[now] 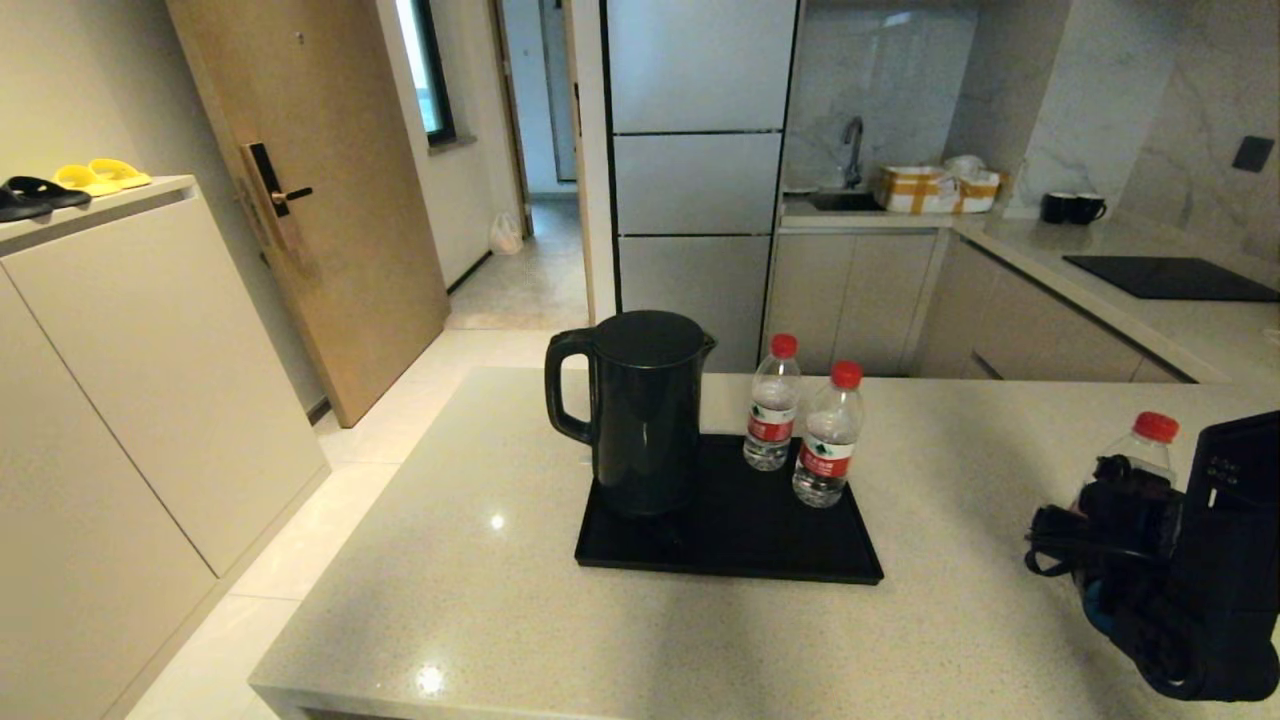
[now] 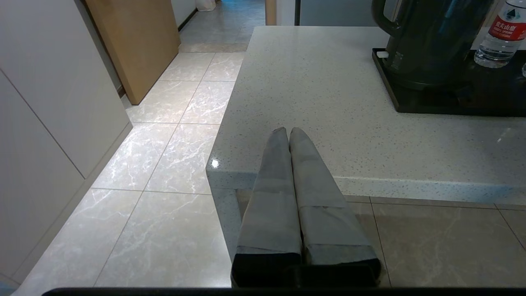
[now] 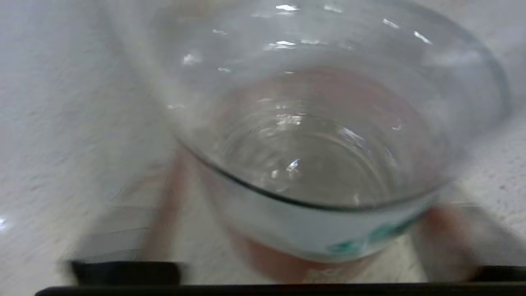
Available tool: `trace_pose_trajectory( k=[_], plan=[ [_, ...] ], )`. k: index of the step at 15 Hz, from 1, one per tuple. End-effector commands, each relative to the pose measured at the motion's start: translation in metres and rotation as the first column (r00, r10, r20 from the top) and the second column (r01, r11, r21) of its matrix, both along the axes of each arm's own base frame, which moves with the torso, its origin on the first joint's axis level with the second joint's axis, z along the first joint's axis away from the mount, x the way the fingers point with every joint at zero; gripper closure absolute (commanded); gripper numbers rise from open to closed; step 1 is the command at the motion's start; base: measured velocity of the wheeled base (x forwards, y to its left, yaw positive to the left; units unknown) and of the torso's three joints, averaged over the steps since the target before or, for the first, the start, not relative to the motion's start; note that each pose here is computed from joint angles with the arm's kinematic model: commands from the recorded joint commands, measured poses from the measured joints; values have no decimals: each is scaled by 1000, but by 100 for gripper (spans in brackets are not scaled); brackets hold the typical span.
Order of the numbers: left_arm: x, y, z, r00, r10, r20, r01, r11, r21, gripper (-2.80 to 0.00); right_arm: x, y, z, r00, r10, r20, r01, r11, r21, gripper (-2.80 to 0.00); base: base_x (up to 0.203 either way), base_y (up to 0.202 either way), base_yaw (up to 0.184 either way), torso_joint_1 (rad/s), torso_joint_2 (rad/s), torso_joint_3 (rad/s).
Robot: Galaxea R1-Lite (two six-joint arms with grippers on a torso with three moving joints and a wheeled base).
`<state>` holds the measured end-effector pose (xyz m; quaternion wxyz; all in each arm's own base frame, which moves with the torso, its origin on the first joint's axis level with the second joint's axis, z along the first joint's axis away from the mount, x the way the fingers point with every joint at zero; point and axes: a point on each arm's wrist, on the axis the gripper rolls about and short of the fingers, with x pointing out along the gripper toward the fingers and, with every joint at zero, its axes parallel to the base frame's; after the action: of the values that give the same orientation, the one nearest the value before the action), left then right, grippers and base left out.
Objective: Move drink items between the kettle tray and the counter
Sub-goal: Return the bottled water to its original position
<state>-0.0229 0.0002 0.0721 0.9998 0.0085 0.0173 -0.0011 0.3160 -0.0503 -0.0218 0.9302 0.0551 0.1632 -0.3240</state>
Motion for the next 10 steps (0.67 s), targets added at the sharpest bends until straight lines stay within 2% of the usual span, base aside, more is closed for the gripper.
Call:
trace_pose_trajectory(
  k=[1,7,9,10],
  plan=[
    [0,0,0,1000,0,-1,0,1000,0,0,1,-2,-6,1000,-7,-10,7,1000,-4,0,0,0,0,0,0,0],
    [0,0,0,1000,0,1,0,1000,0,0,-6,1,1,1000,3,-8,-3,1000,6,0,0,0,0,0,0,0],
    [0,0,0,1000,0,1,0,1000,0,0,-14,23,29,995,89,52,-90,996,12,0,0,0,0,0,0,0],
    [0,0,0,1000,0,2,0,1000,0,0,-19,48,42,979,188,78,-190,982,8,0,0,0,0,0,0,0]
  ],
)
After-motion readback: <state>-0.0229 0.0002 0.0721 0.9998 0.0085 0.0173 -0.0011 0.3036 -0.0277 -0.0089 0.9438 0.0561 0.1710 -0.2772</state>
